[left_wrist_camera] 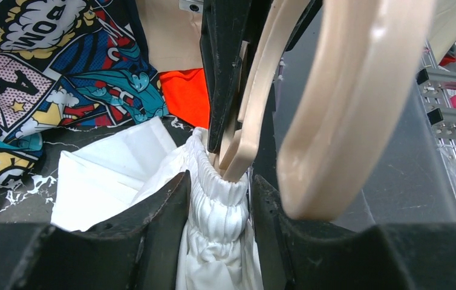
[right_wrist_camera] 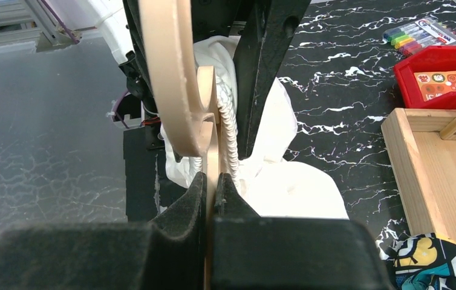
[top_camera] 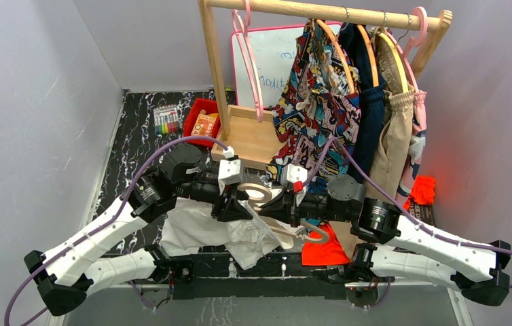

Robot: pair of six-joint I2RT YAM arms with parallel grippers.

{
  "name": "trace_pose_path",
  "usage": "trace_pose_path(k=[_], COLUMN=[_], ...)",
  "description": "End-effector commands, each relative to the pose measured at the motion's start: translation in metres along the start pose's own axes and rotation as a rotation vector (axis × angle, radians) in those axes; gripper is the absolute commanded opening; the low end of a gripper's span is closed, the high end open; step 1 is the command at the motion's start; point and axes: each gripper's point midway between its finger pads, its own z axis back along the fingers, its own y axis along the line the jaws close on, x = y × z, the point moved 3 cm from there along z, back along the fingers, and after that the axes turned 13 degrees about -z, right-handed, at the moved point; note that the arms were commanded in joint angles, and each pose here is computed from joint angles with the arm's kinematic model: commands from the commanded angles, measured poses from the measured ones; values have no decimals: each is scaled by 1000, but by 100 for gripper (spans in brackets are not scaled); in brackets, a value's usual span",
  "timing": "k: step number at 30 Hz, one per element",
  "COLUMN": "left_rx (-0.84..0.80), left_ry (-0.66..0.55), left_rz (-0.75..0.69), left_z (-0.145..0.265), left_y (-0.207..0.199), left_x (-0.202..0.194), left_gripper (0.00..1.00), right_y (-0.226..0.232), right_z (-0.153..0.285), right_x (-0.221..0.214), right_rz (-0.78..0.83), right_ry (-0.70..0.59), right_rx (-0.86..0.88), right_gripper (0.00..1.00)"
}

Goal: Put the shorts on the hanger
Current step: Hang the shorts on the hanger.

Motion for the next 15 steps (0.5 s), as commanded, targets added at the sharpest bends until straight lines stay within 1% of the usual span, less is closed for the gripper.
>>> trace_pose_path(k=[1,6,7,8,11,13,15], left_rx=[-54,-73,-72,-71,-46,-18,21], left_ry=[-6,10,11,11,2,-12,-31], left_rz=[1,16,15,14,-3,-19,-41], left_z=[2,0,0,0,3,7,12], left_y=[-9,-9,-9,-9,-8,-7,-5], left_x=[3,-1,-1,-1,4,10,18], left_gripper=[41,36,37,40,61,72,81], right_y=[14,14,14,14,13,12,11], right_z=[6,6,6,6,5,5,5], right_x=[56,58,58,58,57,56,55], right_rz=[48,48,46,46,44,43,43], right_ry=[-217,-231,-234,-238,-238,-241,-243], right_rx=[40,40,40,41,38,36,34], right_gripper=[0,0,0,0,0,0,0])
